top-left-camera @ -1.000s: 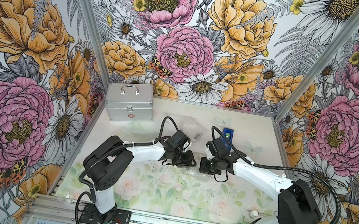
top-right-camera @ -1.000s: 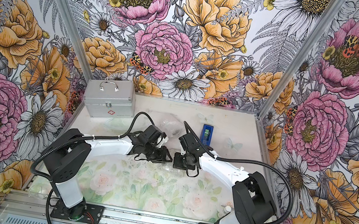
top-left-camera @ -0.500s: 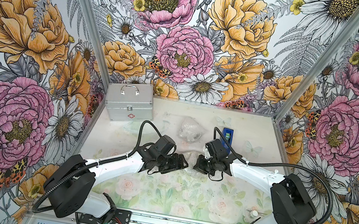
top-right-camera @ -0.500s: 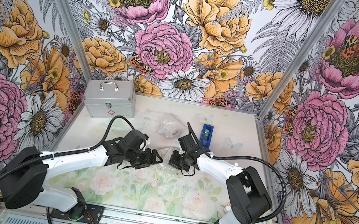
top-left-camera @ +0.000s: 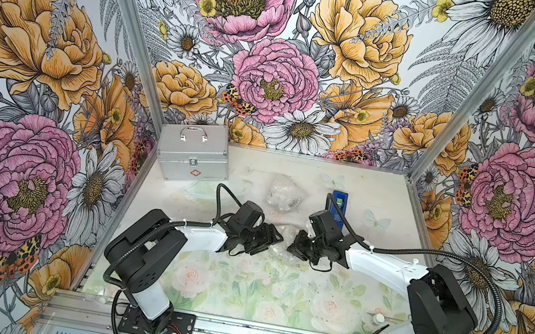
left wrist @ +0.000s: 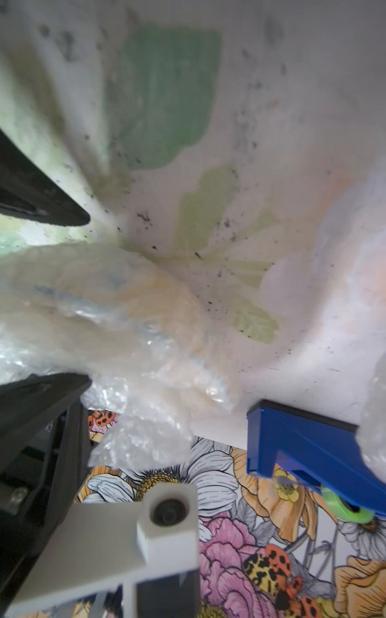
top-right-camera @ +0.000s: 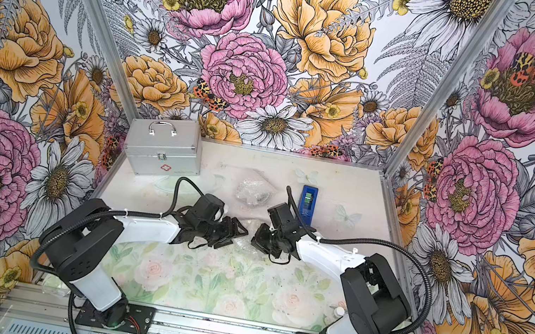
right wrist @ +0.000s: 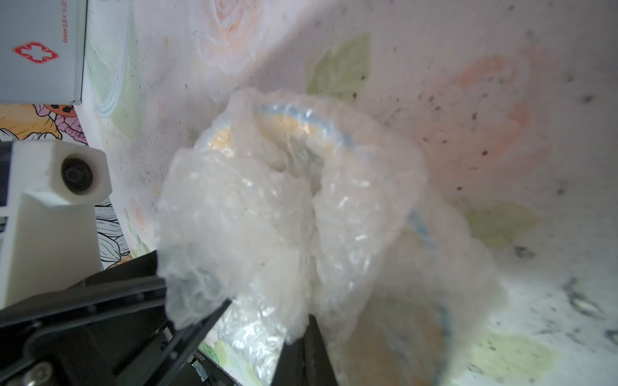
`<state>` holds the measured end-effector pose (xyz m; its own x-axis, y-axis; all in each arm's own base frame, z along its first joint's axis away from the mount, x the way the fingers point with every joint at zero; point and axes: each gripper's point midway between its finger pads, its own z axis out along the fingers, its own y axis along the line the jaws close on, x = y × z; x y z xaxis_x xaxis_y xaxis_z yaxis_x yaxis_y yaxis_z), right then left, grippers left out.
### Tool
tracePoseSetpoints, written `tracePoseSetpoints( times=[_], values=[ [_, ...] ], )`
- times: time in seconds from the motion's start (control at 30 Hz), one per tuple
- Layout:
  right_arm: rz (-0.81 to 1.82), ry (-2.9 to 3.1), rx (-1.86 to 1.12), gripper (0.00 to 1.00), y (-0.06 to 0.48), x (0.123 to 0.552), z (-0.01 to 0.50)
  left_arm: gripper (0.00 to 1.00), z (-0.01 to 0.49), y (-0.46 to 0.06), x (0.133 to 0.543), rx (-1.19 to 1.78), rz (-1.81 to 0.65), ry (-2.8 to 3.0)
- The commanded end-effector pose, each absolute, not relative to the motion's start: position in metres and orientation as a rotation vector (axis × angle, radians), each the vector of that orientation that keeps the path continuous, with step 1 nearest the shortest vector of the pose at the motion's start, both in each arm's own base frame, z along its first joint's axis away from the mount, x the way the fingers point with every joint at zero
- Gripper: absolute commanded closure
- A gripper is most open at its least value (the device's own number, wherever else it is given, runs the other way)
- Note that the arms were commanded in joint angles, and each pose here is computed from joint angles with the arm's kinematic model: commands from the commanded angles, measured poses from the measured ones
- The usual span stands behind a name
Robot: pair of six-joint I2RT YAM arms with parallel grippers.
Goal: Wrap bowls in bubble wrap
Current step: Wrap the bowl in bubble wrap.
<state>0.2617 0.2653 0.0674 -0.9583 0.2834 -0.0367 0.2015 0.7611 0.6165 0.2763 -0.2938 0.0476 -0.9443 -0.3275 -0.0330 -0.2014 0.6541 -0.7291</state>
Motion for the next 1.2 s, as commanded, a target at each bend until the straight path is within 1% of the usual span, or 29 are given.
tracePoseSetpoints(
  times=[0.0, 0.1, 0.17, 0.23, 0.27, 0.37, 0.43, 0.5, 0.53, 0.57, 0.67, 0.77, 0.87, 0.97, 1.0, 1.03, 1.17],
  values=[
    [1.010, 2.762, 0.379, 1.00, 0.272, 0.271, 0.085, 0.36, 0.053, -0.309, 0.285, -0.399, -1.266, 2.670],
    [1.006, 2.752, 0.341, 0.99, 0.273, 0.272, 0.089, 0.47, 0.043, -0.310, 0.284, -0.396, -1.264, 2.698],
    [0.951, 2.738, 0.272, 0.86, 0.268, 0.275, 0.098, 0.52, 0.037, -0.309, 0.284, -0.394, -1.241, 2.727],
    [0.858, 2.717, 0.179, 0.74, 0.259, 0.278, 0.112, 0.55, 0.033, -0.306, 0.285, -0.378, -1.198, 2.756],
    [0.800, 2.704, 0.130, 0.68, 0.252, 0.279, 0.119, 0.56, 0.032, -0.304, 0.284, -0.360, -1.173, 2.771],
    [0.717, 2.664, -0.020, 0.57, 0.243, 0.285, 0.134, 0.57, 0.034, -0.302, 0.285, -0.293, -1.112, 2.797],
    [0.682, 2.664, -0.115, 0.52, 0.243, 0.290, 0.135, 0.57, 0.035, -0.302, 0.285, -0.236, -1.076, 2.816],
    [0.632, 2.687, -0.201, 0.50, 0.245, 0.296, 0.129, 0.57, 0.034, -0.302, 0.285, -0.190, -1.037, 2.837],
    [0.600, 2.698, -0.241, 0.46, 0.246, 0.300, 0.125, 0.57, 0.033, -0.302, 0.285, -0.171, -1.025, 2.844],
    [0.552, 2.705, -0.266, 0.45, 0.244, 0.306, 0.121, 0.57, 0.033, -0.301, 0.285, -0.158, -1.014, 2.855],
    [0.500, 2.701, -0.313, 0.44, 0.245, 0.321, 0.116, 0.57, 0.033, -0.301, 0.285, -0.129, -0.992, 2.866],
    [0.497, 2.710, -0.371, 0.45, 0.252, 0.327, 0.110, 0.57, 0.033, -0.300, 0.286, -0.114, -0.981, 2.870],
    [0.473, 2.743, -0.392, 0.54, 0.252, 0.329, 0.097, 0.57, 0.035, -0.300, 0.286, -0.089, -0.969, 2.869],
    [0.429, 2.778, -0.370, 0.55, 0.243, 0.332, 0.082, 0.57, 0.036, -0.300, 0.286, -0.059, -0.959, 2.872],
    [0.414, 2.788, -0.355, 0.59, 0.240, 0.334, 0.078, 0.57, 0.035, -0.300, 0.286, -0.050, -0.954, 2.877],
    [0.394, 2.798, -0.333, 0.66, 0.236, 0.336, 0.074, 0.57, 0.035, -0.299, 0.286, -0.044, -0.944, 2.880],
    [0.385, 2.830, -0.288, 0.87, 0.229, 0.335, 0.063, 0.57, 0.036, -0.298, 0.286, -0.015, -0.925, 2.884]
  ],
)
